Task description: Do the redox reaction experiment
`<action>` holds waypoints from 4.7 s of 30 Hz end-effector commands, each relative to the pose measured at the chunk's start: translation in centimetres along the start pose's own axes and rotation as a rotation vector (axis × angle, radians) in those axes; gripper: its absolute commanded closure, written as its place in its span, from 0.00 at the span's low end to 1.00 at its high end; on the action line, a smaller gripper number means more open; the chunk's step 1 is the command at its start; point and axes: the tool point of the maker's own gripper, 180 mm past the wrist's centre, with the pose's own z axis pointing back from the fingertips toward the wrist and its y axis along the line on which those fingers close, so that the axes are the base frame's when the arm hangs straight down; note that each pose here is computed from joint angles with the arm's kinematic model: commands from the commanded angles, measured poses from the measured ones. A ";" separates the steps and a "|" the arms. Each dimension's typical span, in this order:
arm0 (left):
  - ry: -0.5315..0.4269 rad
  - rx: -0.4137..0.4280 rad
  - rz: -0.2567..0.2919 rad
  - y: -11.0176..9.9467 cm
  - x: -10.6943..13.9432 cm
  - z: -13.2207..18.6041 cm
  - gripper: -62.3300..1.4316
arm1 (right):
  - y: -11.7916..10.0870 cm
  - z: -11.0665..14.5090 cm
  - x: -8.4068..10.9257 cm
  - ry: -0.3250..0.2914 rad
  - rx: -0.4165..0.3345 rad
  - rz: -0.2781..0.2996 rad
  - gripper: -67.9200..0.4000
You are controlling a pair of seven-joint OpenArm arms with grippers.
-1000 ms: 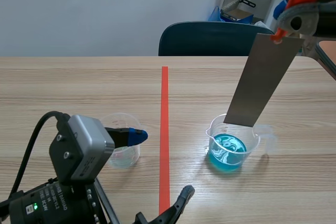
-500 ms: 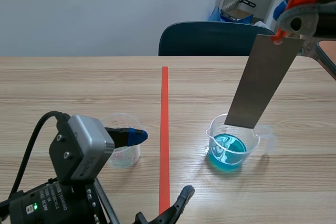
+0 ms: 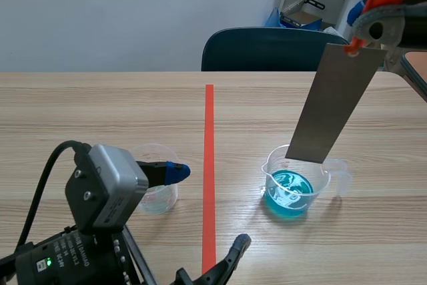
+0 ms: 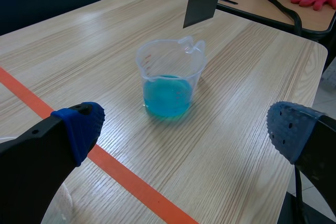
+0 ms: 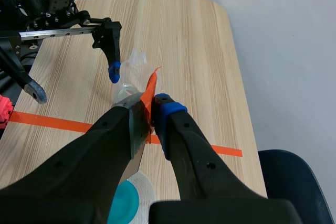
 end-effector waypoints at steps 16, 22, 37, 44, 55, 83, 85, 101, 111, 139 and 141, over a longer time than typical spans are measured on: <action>-0.041 -0.002 0.004 -0.2 1.2 -0.2 0.00 | -0.6 0.2 0.9 -0.016 -0.006 0.014 0.98; -0.041 -0.002 0.004 -0.2 1.2 -0.2 0.00 | -0.6 0.2 0.9 -0.016 -0.006 0.014 0.98; -0.041 -0.002 0.004 -0.2 1.2 -0.2 0.00 | -0.6 0.2 0.9 -0.016 -0.006 0.014 0.98; -0.041 -0.002 0.004 -0.2 1.2 -0.2 0.00 | -0.6 0.2 0.9 -0.016 -0.006 0.014 0.98; -0.041 -0.002 0.004 -0.2 1.2 -0.2 0.00 | -0.6 0.2 0.9 -0.016 -0.006 0.014 0.98; -0.042 -0.002 0.004 -0.2 1.2 -0.2 0.00 | -0.6 0.2 0.9 -0.016 -0.006 0.014 0.98; -0.045 -0.002 0.003 -0.2 1.3 -0.3 0.15 | -0.6 0.2 0.9 -0.016 -0.006 0.014 0.98; -0.072 0.042 -0.020 2.2 1.8 -5.5 0.94 | -0.6 0.2 0.9 -0.016 -0.006 0.014 0.98; -0.074 0.023 -0.022 2.1 1.3 -8.1 0.94 | -0.6 0.2 0.9 -0.016 -0.006 0.014 0.98; -0.052 0.045 0.013 2.9 0.2 -7.0 0.94 | -0.6 0.2 0.9 -0.016 -0.006 0.014 0.98; -0.053 0.053 0.019 3.0 0.2 -6.0 0.93 | -0.6 0.2 0.9 -0.016 -0.006 0.014 0.98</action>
